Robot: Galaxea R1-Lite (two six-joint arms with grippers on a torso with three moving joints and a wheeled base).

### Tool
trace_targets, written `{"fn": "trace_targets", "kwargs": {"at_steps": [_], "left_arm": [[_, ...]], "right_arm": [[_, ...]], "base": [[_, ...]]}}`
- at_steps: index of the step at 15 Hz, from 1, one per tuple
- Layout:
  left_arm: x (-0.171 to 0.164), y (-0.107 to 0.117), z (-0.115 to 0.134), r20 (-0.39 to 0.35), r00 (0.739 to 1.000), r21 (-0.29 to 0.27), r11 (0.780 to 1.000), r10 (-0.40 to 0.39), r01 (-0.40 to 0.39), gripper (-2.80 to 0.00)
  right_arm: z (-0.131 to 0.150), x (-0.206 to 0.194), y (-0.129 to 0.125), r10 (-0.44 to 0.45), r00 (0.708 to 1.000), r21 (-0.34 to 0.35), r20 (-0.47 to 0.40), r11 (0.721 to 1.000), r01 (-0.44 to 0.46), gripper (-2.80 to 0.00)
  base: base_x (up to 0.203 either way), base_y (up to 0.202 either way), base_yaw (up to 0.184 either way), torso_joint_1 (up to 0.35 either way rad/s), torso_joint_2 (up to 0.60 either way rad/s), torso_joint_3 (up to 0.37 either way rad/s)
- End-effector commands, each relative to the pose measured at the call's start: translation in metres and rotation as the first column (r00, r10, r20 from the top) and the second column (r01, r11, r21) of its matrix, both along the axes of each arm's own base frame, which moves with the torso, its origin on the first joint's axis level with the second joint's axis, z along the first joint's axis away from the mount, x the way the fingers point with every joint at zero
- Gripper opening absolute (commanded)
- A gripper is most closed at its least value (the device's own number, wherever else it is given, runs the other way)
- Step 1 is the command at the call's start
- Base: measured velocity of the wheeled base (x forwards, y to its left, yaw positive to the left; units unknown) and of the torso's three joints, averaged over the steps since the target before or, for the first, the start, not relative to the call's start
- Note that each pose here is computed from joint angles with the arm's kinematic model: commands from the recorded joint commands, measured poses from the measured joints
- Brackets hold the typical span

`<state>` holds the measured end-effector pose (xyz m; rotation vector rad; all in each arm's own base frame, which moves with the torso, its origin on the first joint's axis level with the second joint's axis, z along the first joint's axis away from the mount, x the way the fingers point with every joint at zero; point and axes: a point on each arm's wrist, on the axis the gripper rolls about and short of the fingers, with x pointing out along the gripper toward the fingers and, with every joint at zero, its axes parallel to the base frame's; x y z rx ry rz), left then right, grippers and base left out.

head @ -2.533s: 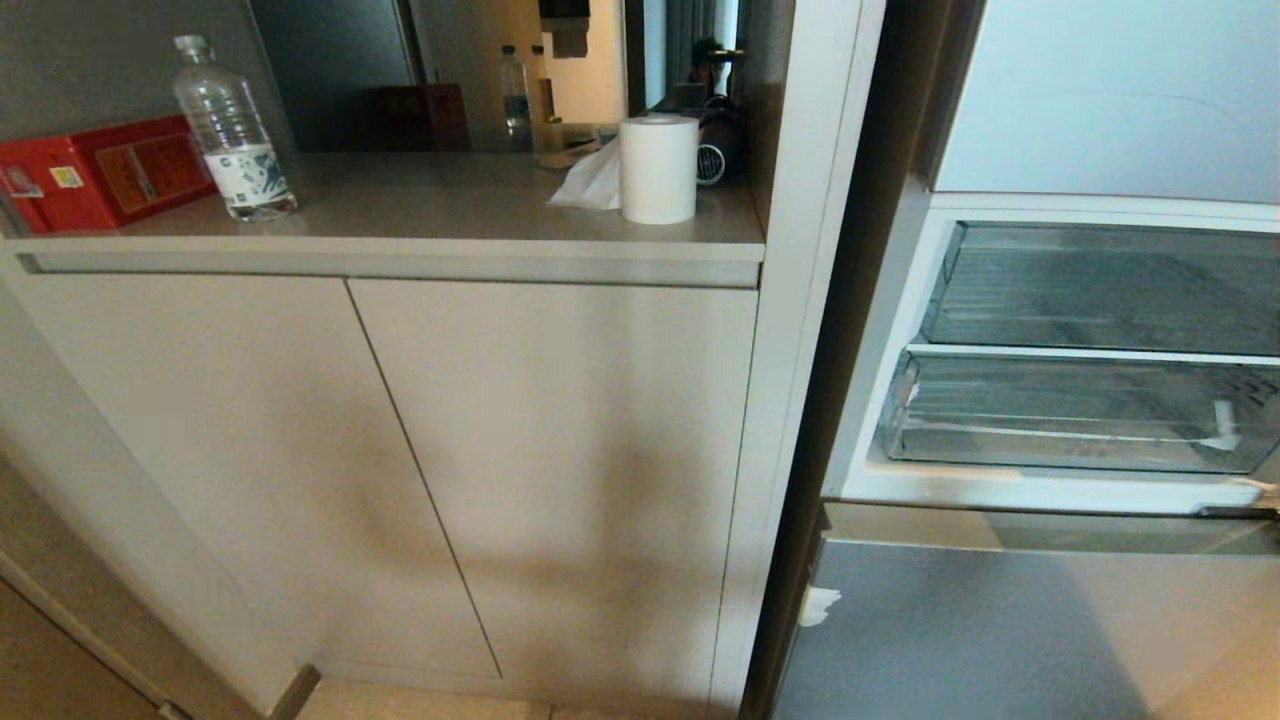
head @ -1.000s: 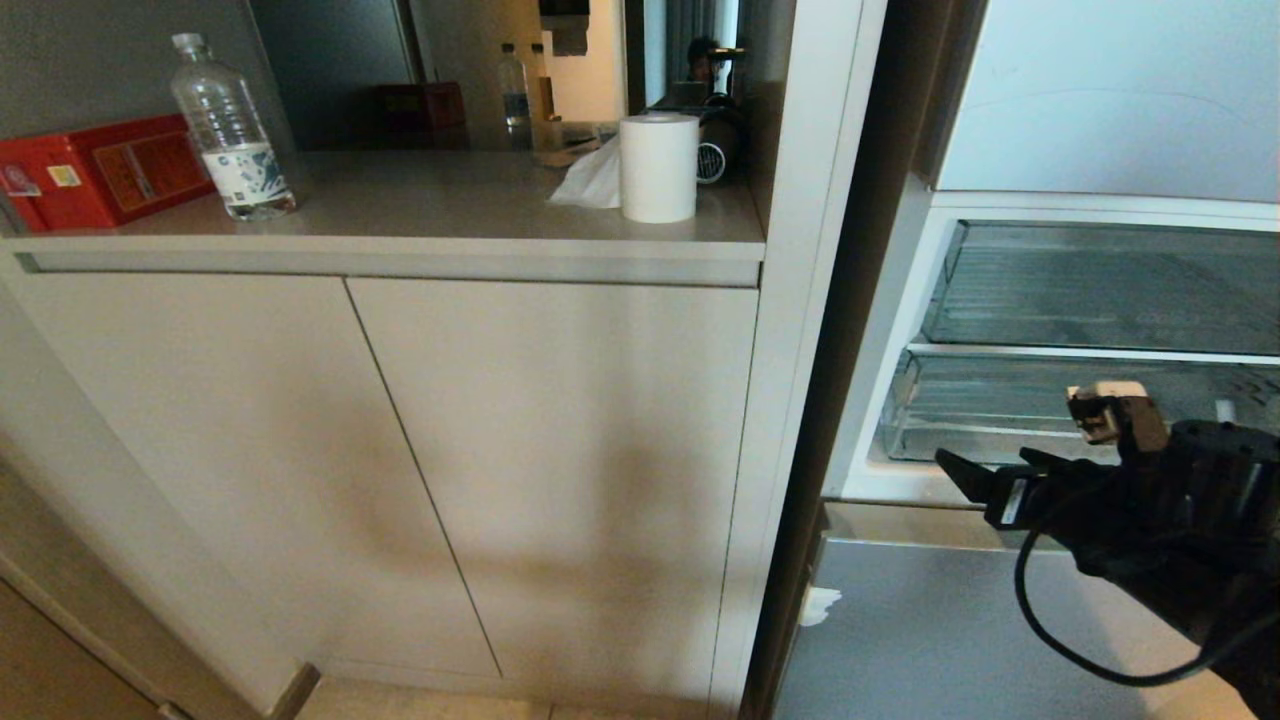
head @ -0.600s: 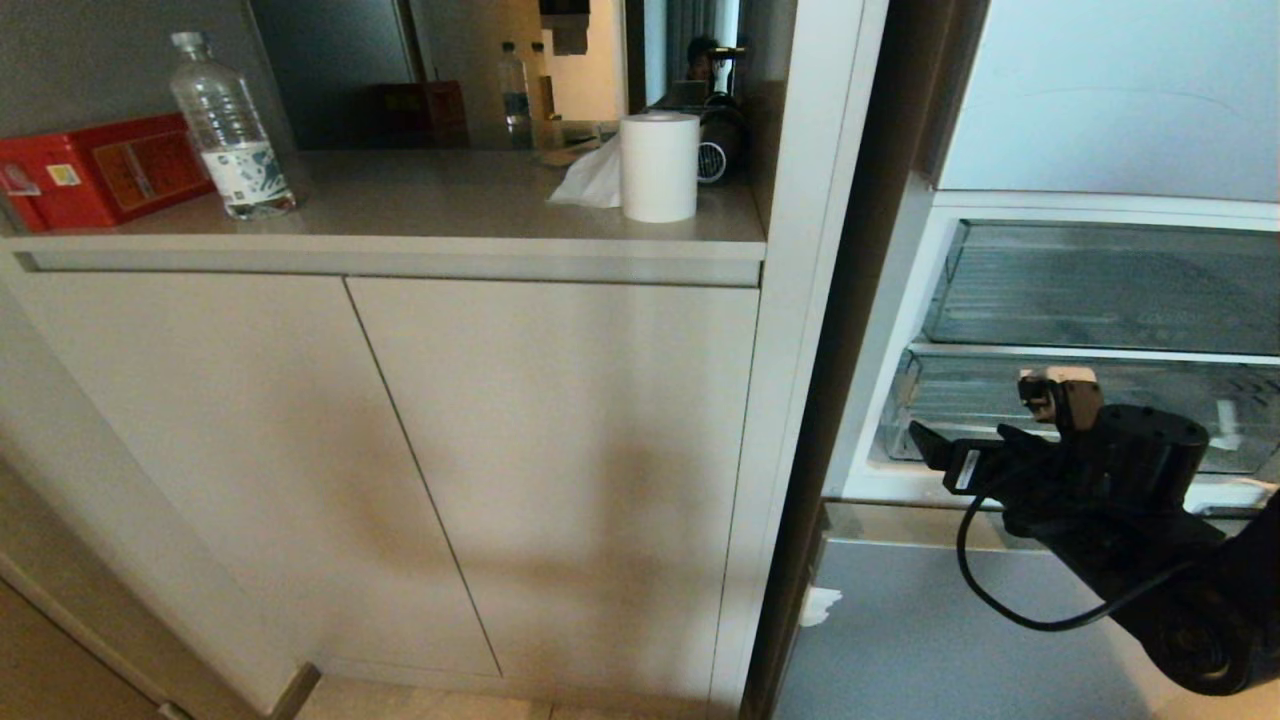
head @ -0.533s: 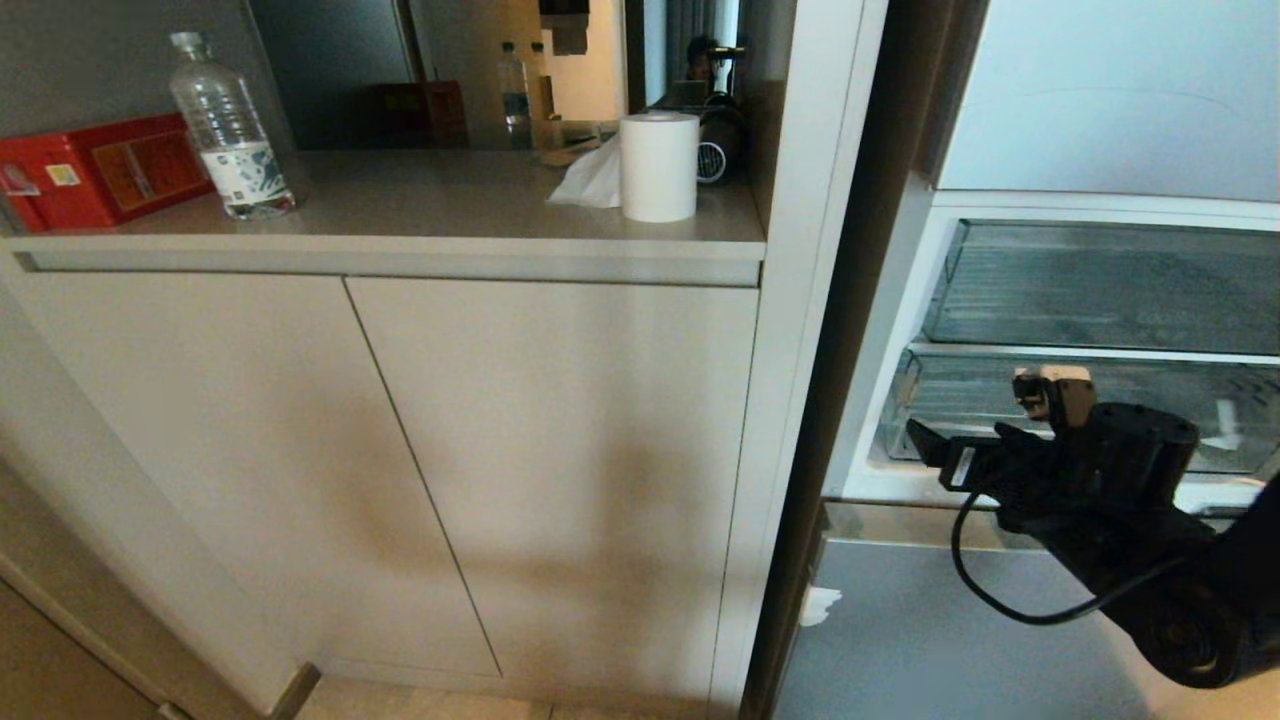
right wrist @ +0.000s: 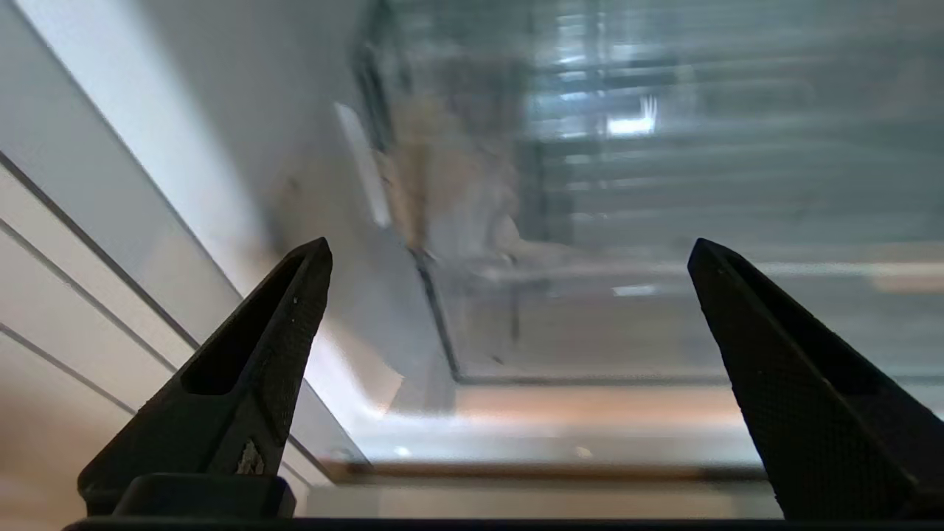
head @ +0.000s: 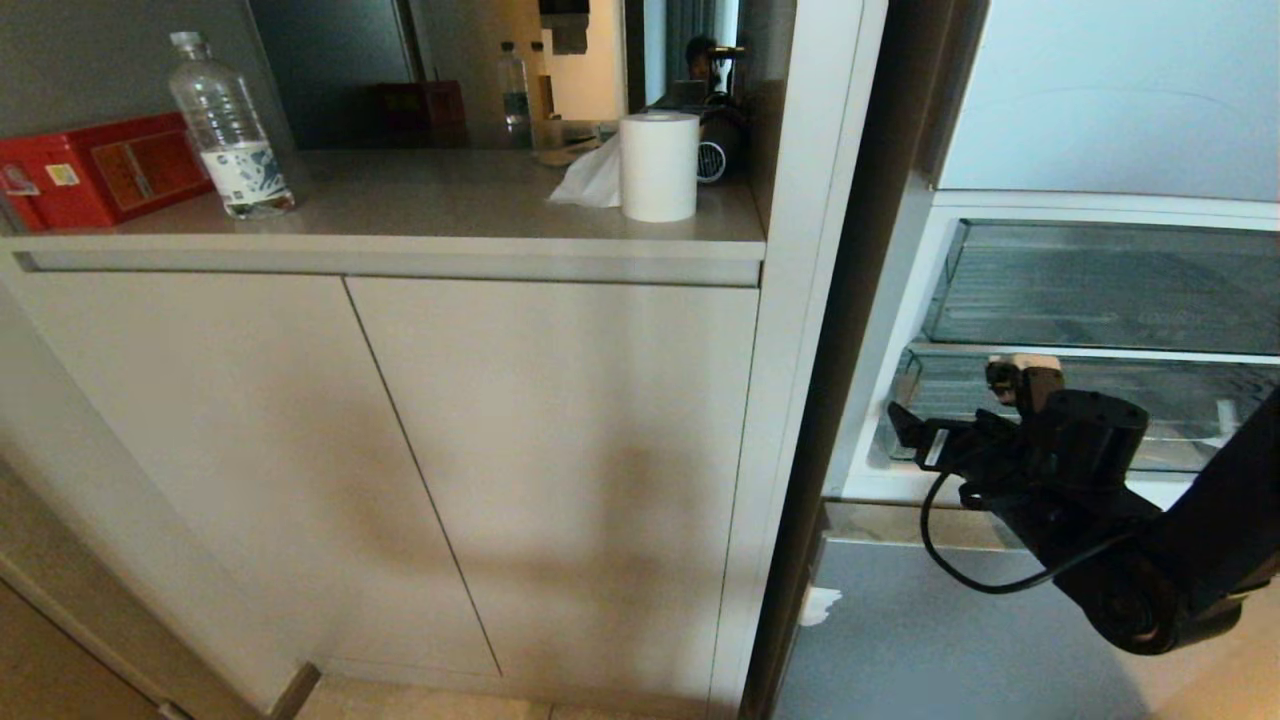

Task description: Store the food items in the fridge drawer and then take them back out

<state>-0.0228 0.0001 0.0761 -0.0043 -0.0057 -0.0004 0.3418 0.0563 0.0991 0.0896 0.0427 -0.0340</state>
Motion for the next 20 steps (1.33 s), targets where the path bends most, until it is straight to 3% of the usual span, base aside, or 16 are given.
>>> {"fn": "trace_targets", "kwargs": {"at_steps": [1, 11, 12, 20], "left_arm": [[0.000, 0.000, 0.000, -0.003, 1.000, 0.000, 1.000, 0.000, 0.000, -2.80], [0.000, 0.000, 0.000, -0.003, 1.000, 0.000, 1.000, 0.000, 0.000, -2.80], [0.000, 0.000, 0.000, -0.003, 1.000, 0.000, 1.000, 0.000, 0.000, -2.80], [0.000, 0.000, 0.000, -0.003, 1.000, 0.000, 1.000, 0.000, 0.000, -2.80]], "right_arm": [[0.005, 0.005, 0.002, -0.002, 1.000, 0.007, 0.031, 1.000, 0.002, 0.00], [0.002, 0.018, 0.008, -0.008, 0.999, 0.007, 0.048, 1.000, 0.007, 0.00], [0.003, 0.018, 0.010, -0.001, 0.999, 0.008, 0.048, 1.000, 0.001, -2.80], [0.000, 0.017, 0.028, 0.039, 0.998, 0.008, 0.046, 0.999, -0.040, -2.80]], "base": [[0.000, 0.000, 0.000, 0.000, 0.00, 0.000], [0.000, 0.000, 0.000, 0.000, 0.00, 0.000], [0.000, 0.000, 0.000, 0.000, 0.00, 0.000], [0.000, 0.000, 0.000, 0.000, 0.00, 0.000]]}}
